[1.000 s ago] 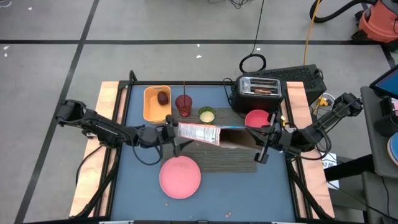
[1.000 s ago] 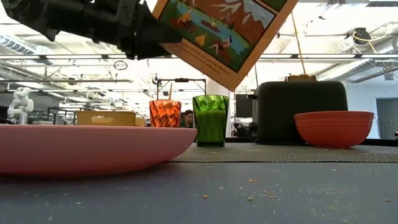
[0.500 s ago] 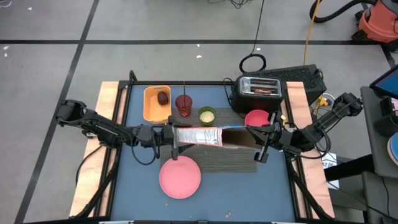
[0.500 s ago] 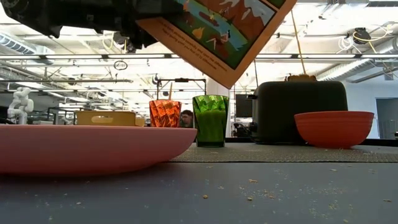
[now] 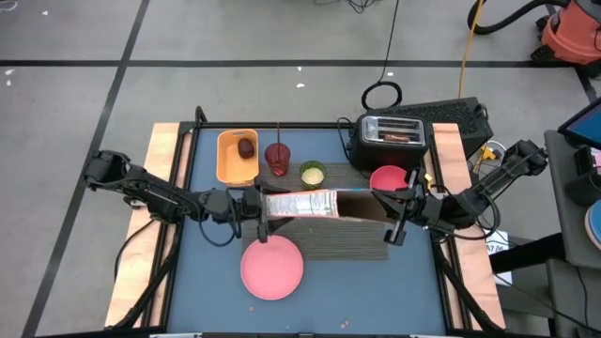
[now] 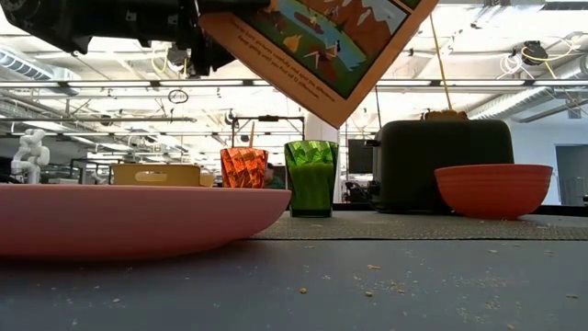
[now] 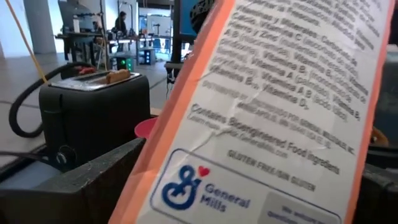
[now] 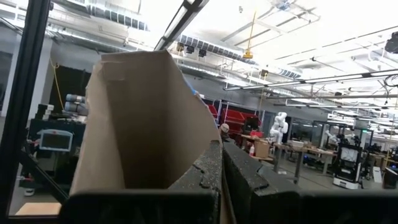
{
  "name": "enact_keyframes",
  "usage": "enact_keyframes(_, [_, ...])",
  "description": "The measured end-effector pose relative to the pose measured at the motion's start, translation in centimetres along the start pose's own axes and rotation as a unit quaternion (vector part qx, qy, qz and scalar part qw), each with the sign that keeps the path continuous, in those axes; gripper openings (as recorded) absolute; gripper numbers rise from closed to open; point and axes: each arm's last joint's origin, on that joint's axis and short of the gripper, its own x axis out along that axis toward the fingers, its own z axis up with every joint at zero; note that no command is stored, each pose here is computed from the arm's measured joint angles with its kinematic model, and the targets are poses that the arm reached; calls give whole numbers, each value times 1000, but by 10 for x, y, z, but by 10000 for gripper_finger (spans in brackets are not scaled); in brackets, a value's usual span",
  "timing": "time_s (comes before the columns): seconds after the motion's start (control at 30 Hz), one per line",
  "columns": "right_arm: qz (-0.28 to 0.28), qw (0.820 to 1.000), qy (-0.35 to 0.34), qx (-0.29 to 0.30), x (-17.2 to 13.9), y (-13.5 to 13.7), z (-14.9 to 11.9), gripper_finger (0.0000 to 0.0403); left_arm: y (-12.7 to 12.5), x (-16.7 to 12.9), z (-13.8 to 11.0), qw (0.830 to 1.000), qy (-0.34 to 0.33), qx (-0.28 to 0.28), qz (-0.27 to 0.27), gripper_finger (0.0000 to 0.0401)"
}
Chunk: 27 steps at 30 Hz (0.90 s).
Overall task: Arrange a breakfast setting
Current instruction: Pour the cereal from the cereal box into the pink bowl
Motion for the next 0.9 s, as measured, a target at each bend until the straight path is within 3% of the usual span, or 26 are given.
enact_keyframes(0.2, [0,1000,0,0,0,0,0,0,0,0,0,1000,0,22,0,374])
enact_keyframes(0.6, [2,1000,5,-5,0,1,-1,6,0,0,0,1000,0,30,0,227])
enact_keyframes(0.9, [5,1000,5,-6,0,1,-1,23,0,0,0,1000,1,29,1,213])
